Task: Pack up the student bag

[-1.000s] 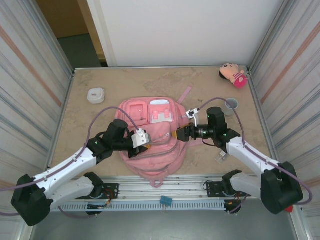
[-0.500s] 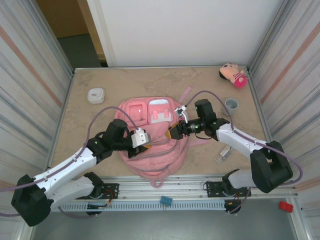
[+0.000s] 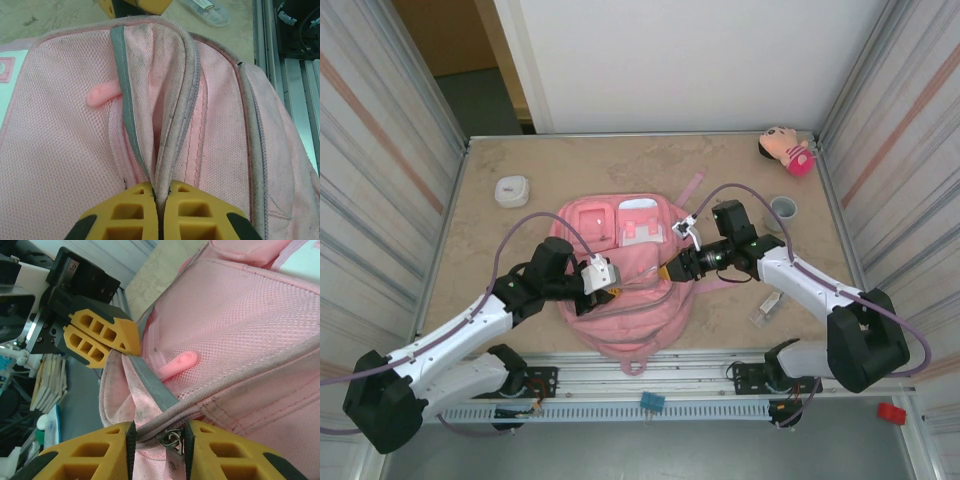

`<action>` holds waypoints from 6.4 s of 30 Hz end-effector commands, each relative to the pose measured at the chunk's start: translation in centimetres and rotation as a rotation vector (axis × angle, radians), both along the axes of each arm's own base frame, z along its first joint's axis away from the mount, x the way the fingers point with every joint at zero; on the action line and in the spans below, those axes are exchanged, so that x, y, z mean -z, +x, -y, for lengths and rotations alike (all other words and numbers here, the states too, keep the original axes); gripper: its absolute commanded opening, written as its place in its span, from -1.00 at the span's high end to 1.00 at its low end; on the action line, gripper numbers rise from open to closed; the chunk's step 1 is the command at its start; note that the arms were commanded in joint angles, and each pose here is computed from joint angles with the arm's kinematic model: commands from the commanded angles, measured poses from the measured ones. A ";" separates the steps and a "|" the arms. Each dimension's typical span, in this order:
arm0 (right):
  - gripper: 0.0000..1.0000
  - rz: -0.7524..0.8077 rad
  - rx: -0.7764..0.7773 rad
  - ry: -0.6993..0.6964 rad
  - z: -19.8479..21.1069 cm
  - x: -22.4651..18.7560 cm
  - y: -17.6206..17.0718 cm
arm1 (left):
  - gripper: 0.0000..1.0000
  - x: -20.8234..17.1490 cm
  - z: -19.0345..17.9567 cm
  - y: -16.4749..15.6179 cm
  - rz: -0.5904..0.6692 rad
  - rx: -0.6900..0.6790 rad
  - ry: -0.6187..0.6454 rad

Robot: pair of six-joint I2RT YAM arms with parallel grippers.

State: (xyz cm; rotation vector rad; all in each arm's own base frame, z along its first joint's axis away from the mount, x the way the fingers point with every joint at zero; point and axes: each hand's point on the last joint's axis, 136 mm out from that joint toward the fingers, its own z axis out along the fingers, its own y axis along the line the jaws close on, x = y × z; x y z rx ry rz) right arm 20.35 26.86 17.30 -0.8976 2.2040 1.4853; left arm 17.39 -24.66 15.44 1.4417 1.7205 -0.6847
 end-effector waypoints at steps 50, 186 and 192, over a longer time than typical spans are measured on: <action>1.00 0.073 0.153 -0.057 -0.8 -2.1 -3.2 | 1.00 -6.6 1.1 6.0 0.114 -0.284 -0.175; 0.98 -0.426 0.791 0.088 4.8 -2.5 5.4 | 1.00 -2.1 -1.2 1.9 -0.253 -0.803 -0.275; 0.56 -0.455 0.781 0.127 5.0 -3.6 5.4 | 1.00 -2.6 -1.6 1.6 -0.221 -0.758 -0.314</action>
